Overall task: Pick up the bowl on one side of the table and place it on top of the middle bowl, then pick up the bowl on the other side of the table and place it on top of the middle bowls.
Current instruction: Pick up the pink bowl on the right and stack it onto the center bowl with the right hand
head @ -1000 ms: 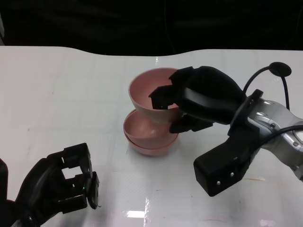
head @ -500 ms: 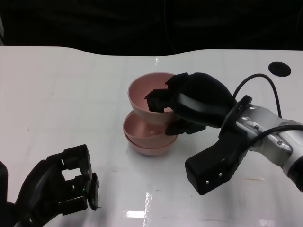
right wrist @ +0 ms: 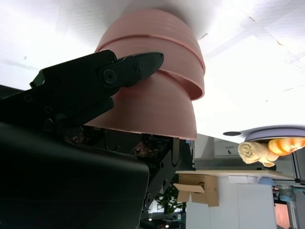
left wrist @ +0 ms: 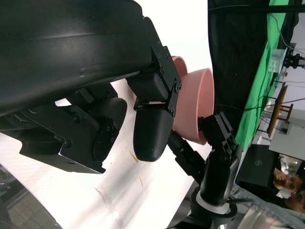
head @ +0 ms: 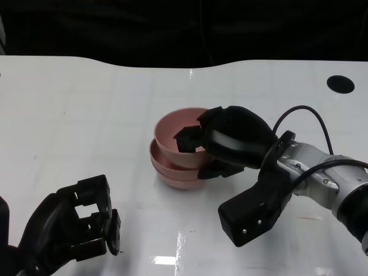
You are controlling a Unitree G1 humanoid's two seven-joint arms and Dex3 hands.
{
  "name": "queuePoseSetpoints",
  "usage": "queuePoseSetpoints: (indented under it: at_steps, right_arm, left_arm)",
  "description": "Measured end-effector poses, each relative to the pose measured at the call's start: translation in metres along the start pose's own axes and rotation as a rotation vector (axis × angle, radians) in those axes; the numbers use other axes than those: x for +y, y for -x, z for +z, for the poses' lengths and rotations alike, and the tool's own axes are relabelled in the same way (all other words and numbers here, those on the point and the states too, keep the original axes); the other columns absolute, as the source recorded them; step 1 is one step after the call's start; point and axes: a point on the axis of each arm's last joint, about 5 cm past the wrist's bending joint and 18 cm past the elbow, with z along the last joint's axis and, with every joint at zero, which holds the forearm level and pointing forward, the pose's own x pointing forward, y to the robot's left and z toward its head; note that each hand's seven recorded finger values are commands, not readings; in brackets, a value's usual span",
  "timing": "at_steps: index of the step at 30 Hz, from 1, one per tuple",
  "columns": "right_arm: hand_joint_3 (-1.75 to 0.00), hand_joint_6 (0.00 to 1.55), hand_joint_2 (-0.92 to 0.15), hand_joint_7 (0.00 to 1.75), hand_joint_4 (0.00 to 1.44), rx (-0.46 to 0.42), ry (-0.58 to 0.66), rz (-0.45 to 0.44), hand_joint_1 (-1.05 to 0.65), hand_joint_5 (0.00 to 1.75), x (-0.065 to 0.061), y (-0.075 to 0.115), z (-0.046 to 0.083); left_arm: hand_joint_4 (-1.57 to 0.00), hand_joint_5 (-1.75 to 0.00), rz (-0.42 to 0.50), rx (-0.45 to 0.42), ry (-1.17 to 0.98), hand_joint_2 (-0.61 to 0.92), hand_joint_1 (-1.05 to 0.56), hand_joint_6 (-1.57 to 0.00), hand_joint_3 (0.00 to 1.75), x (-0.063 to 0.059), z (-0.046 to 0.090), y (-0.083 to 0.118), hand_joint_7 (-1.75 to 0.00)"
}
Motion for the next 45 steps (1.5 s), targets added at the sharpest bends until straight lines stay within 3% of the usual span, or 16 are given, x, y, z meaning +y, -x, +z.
queuePoseSetpoints:
  at_steps: [2, 4, 5, 8, 11, 20, 27, 37, 43, 45]
  right_arm:
    - [-0.21, 0.91, -0.92, 0.83, 0.89, 0.000, -0.002, 0.005, -0.29, 1.75, 0.002, 0.000, 0.000]
    - [-0.19, 0.80, -0.92, 1.17, 0.88, -0.002, -0.002, 0.009, -0.29, 1.75, 0.003, -0.001, 0.001]
    - [-0.19, 0.78, -0.92, 1.20, 0.87, -0.005, 0.000, 0.011, -0.29, 1.75, 0.003, -0.001, 0.002]
    - [-0.20, 0.83, -0.92, 1.00, 0.87, -0.012, 0.010, 0.021, -0.29, 1.75, 0.004, -0.003, 0.004]
    - [-0.21, 0.80, -0.92, 1.11, 0.86, -0.009, 0.008, 0.027, -0.29, 1.75, 0.006, -0.005, 0.004]
    - [-0.28, 0.78, -0.92, 1.11, 0.86, -0.015, 0.023, 0.033, -0.31, 1.75, 0.005, -0.007, 0.004]
    - [-0.27, 0.83, -0.92, 0.90, 0.83, -0.012, 0.027, 0.040, -0.31, 1.75, 0.006, -0.006, 0.004]
    - [-0.16, 0.90, -0.92, 0.81, 0.84, 0.008, 0.033, 0.064, -0.29, 1.75, 0.009, -0.006, 0.002]
    - [-0.15, 0.80, -0.92, 1.13, 0.83, 0.020, 0.029, 0.061, -0.27, 1.75, 0.013, -0.004, 0.001]
    - [-0.14, 0.78, -0.92, 1.16, 0.83, 0.022, 0.030, 0.058, -0.27, 1.75, 0.014, -0.003, 0.001]
  left_arm:
    - [-1.05, -1.75, 0.000, -0.002, -0.006, 0.82, 0.30, -0.90, 1.30, 0.000, 0.000, 0.000, -1.75]
    - [-1.04, -1.75, 0.000, -0.003, -0.010, 0.84, 0.30, -0.89, 1.27, 0.000, 0.000, 0.000, -1.75]
    - [-1.04, -1.75, 0.000, -0.002, -0.013, 0.84, 0.30, -0.89, 1.27, 0.000, 0.000, 0.000, -1.75]
    - [-1.04, -1.75, -0.002, 0.001, -0.017, 0.85, 0.30, -0.89, 1.26, -0.001, 0.000, 0.000, -1.75]
    - [-1.04, -1.75, -0.003, 0.001, -0.018, 0.86, 0.32, -0.89, 1.26, -0.001, 0.000, -0.001, -1.75]
    - [-1.04, -1.75, -0.003, 0.002, -0.019, 0.86, 0.33, -0.89, 1.26, -0.001, 0.000, -0.001, -1.75]
    - [-1.04, -1.75, -0.004, 0.002, -0.018, 0.87, 0.33, -0.88, 1.27, -0.001, 0.000, -0.001, -1.75]
    - [-1.03, -1.75, -0.004, 0.001, -0.021, 0.87, 0.33, -0.88, 1.25, -0.001, 0.000, -0.001, -1.75]
    - [-1.03, -1.75, -0.004, 0.001, -0.022, 0.89, 0.34, -0.87, 1.26, -0.001, 0.000, -0.001, -1.75]
    - [-1.04, -1.75, -0.004, 0.000, -0.021, 0.89, 0.34, -0.88, 1.27, -0.002, 0.000, -0.001, -1.75]
